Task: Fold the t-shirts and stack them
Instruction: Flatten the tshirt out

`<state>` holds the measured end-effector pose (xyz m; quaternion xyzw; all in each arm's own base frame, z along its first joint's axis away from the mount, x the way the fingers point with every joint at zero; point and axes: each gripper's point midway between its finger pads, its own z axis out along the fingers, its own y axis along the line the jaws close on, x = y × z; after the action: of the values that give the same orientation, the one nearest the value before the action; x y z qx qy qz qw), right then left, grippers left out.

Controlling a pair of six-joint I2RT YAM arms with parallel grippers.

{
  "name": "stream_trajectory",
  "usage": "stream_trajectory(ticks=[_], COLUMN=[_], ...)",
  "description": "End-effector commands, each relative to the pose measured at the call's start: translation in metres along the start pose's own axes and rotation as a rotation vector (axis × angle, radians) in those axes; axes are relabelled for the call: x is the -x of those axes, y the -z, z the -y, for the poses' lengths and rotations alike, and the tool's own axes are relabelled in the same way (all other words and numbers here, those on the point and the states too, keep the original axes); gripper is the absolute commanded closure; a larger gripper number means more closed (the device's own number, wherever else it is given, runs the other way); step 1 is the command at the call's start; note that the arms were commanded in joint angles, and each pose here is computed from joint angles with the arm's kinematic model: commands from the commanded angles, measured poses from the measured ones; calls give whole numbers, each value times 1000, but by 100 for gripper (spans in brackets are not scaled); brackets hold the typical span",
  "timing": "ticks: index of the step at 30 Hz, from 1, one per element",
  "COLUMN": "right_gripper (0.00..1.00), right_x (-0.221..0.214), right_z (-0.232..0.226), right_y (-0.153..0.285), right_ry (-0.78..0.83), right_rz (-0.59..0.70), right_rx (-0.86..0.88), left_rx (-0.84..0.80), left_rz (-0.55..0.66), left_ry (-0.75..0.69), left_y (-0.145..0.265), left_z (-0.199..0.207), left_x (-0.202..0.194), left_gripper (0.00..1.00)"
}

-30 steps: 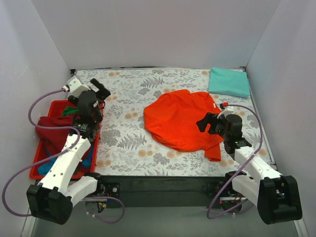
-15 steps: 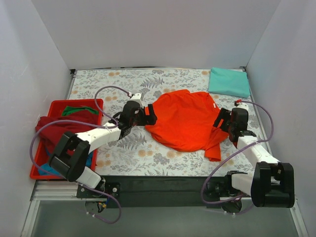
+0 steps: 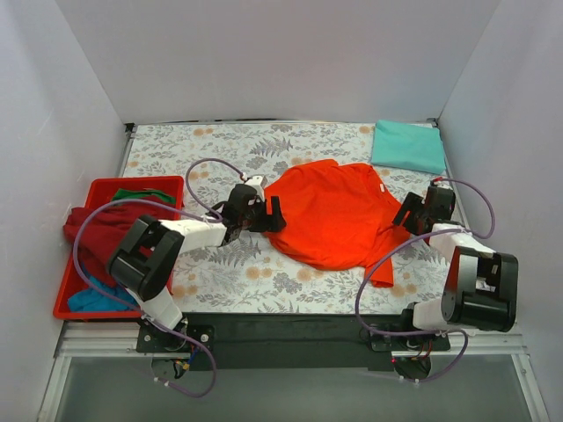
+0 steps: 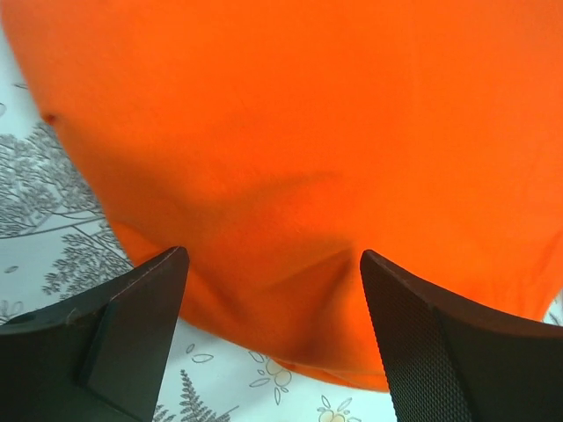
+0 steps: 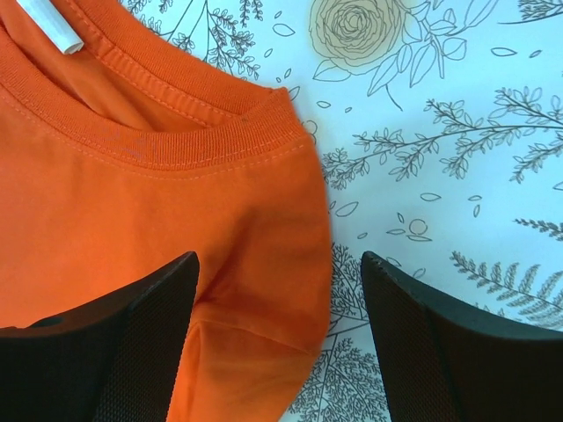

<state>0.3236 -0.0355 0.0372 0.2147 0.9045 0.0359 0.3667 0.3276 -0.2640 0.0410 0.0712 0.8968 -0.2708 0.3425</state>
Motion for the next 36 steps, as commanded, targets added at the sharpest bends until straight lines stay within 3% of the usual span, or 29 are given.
stream_trajectory(ticks=[1, 6, 7, 9, 10, 11, 12, 14, 15, 20, 24, 31, 34, 36], right_gripper=[20, 29, 35, 44, 54, 63, 82, 96, 99, 99, 99, 99, 99, 99], right_x=[28, 34, 33, 28, 28, 26, 26, 28, 29, 55, 93, 146, 155, 156], right_z=[-12, -18, -19, -22, -24, -26, -28, -37, -41, -62, -73, -90, -93, -94], right_y=[-6, -20, -22, -27, -28, -29, -29, -25, -22, 31, 93, 200, 209, 195], right_ry=[-7, -13, -13, -9, -5, -1, 6, 12, 22, 43, 68, 112, 117, 113], right_rz=[48, 26, 16, -8, -16, -24, -25, -26, -24, 104, 253, 501, 527, 497], right_rx=[52, 77, 81, 102, 118, 130, 145, 195, 212, 321, 345, 400, 408, 405], left_rx=[66, 69, 50, 47, 56, 71, 85, 117, 119, 158, 112, 126, 141, 175], left_rz=[38, 29, 22, 15, 16, 24, 38, 106, 126, 323, 527, 726, 741, 694], left_ry=[-21, -27, -27, -25, -26, -26, -25, -35, -46, -83, -111, -138, -167, -183], left_y=[-5, -14, -19, -23, -26, -26, -26, -17, -12, 45, 127, 232, 243, 230], left_z=[-8, -12, -10, -10, -12, -14, -15, -12, -9, 13, 44, 59, 60, 50], left_x=[11, 6, 5, 3, 5, 7, 12, 38, 48, 121, 176, 212, 220, 222], left_gripper=[23, 28, 33, 52, 76, 86, 100, 100, 100, 100, 100, 100, 98, 89])
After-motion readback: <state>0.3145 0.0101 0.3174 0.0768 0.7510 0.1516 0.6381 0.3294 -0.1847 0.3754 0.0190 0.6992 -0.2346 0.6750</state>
